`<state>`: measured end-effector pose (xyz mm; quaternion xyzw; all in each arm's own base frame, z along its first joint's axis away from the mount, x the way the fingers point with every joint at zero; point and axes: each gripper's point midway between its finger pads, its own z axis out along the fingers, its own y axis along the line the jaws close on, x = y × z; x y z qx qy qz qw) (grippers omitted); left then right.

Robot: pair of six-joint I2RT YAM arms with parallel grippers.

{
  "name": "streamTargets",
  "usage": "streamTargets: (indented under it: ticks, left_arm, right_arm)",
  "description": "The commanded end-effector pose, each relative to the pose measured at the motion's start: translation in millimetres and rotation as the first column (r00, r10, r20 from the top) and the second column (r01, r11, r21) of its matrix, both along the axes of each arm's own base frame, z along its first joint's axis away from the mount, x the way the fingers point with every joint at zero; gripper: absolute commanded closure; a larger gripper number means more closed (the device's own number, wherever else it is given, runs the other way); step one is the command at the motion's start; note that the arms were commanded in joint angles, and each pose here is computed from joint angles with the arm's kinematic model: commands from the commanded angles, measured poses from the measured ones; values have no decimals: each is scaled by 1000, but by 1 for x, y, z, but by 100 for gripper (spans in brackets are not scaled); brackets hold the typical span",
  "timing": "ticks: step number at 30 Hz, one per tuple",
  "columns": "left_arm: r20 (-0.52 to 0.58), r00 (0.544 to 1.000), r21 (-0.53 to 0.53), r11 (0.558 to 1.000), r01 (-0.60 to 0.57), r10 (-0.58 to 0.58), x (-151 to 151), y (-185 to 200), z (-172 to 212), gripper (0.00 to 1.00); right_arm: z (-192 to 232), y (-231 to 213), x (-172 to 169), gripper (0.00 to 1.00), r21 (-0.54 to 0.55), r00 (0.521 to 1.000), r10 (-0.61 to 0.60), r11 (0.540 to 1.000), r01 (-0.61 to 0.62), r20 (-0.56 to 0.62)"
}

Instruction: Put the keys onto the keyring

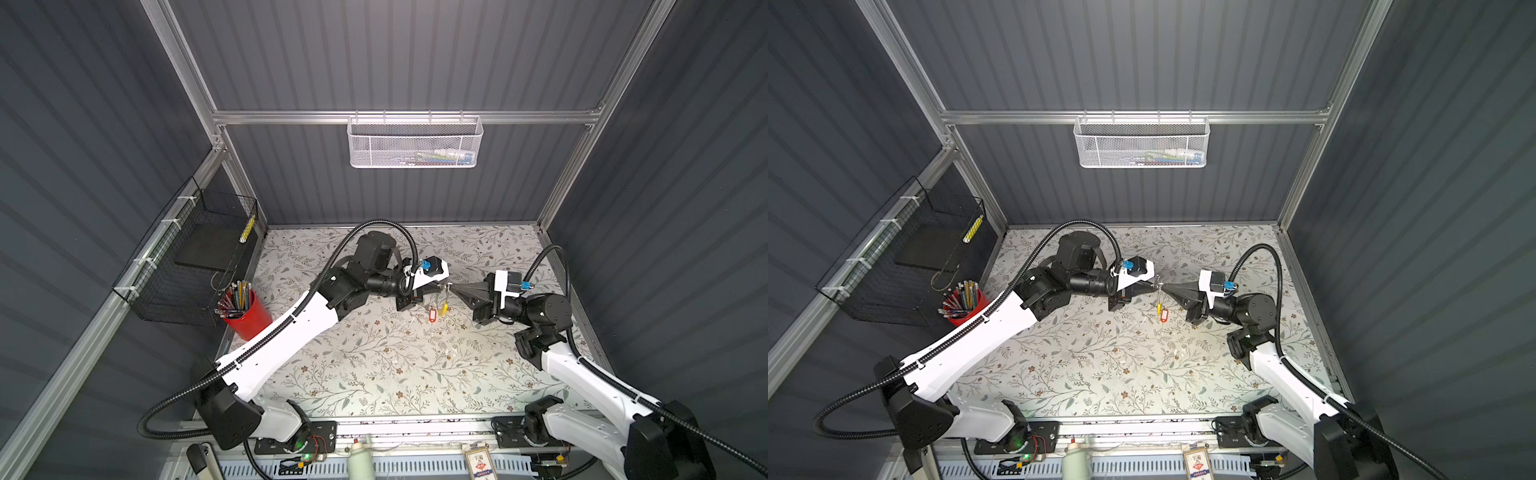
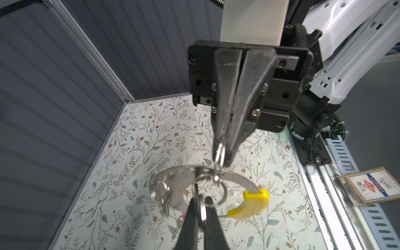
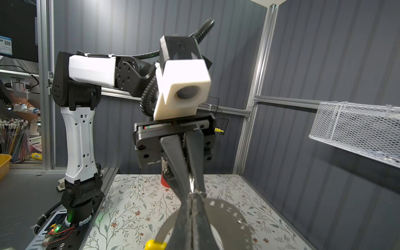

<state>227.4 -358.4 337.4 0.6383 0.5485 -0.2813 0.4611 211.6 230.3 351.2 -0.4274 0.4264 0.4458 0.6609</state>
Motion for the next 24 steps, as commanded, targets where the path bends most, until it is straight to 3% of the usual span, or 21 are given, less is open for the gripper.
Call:
streamTargets:
  ticks: [1, 8, 16, 24]
  left_arm:
    - [52, 999, 118, 993, -20, 14, 7, 12, -8, 100]
    - [28, 998, 211, 977, 44, -51, -1, 13, -16, 100]
    - [21, 998, 320, 946, 55, -65, -4, 22, -27, 100]
    - [-10, 997, 333, 939, 81, -82, -7, 17, -31, 100]
  right_arm:
    - [-4, -1, -4, 100, -30, 1000, -1, 1000, 1, 16]
    - [-11, 0, -2, 100, -95, 1000, -27, 995, 27, 9]
    - [-26, -7, 9, 100, -186, 990, -143, 972, 141, 4]
    - [-50, -6, 15, 100, -286, 985, -168, 946, 150, -37]
